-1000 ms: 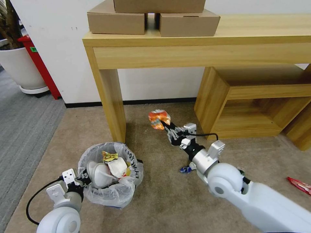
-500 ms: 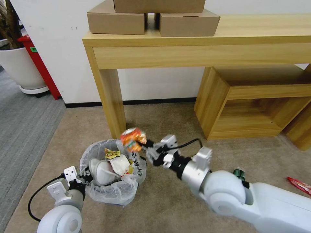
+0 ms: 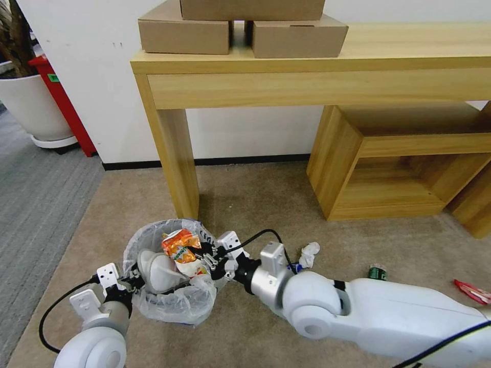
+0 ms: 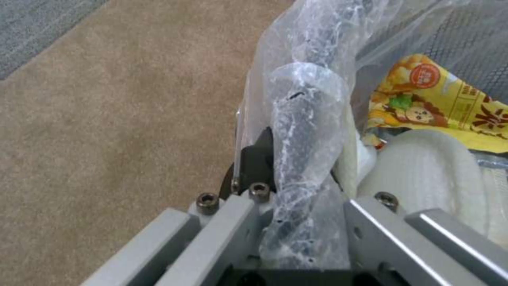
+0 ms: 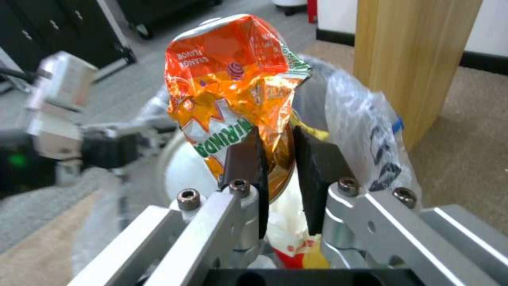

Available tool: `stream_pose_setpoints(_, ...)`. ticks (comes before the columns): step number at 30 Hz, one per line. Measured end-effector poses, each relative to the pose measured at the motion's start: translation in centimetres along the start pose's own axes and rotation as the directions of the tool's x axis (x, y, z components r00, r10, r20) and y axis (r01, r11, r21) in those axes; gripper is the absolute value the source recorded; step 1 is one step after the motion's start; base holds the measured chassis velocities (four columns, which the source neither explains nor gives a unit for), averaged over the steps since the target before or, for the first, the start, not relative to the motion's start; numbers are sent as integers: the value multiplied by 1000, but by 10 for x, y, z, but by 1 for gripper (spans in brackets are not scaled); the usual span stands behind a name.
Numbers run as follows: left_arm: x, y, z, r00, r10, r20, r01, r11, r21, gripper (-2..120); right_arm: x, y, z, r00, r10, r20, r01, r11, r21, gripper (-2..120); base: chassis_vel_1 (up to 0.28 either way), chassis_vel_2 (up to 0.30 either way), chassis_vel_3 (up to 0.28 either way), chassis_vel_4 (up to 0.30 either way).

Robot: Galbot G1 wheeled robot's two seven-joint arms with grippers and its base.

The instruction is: Pick up the trash bin and place the garbage on the floor into it.

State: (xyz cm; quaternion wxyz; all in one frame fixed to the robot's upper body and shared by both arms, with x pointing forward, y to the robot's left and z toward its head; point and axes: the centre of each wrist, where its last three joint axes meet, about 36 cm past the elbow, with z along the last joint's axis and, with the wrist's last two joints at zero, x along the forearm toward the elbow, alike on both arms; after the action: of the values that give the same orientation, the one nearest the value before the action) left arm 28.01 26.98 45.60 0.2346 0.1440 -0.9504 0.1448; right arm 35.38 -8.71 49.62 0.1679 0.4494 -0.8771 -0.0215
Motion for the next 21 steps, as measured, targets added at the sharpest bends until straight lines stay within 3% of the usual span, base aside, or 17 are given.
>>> stream_pose_setpoints(13, 3, 1, -1, 1000, -1, 10, 1, 1000, 4, 1, -32, 2, 16, 998, 31, -62, -29, 999, 34, 12, 0, 0, 0, 0)
stream_pose_setpoints(21, 4, 3, 1, 1000, -4, 12, 4, 1000, 6, 1, -43, 3, 20, 997, 39, -66, -36, 998, 45, 39, 0, 0, 0, 0)
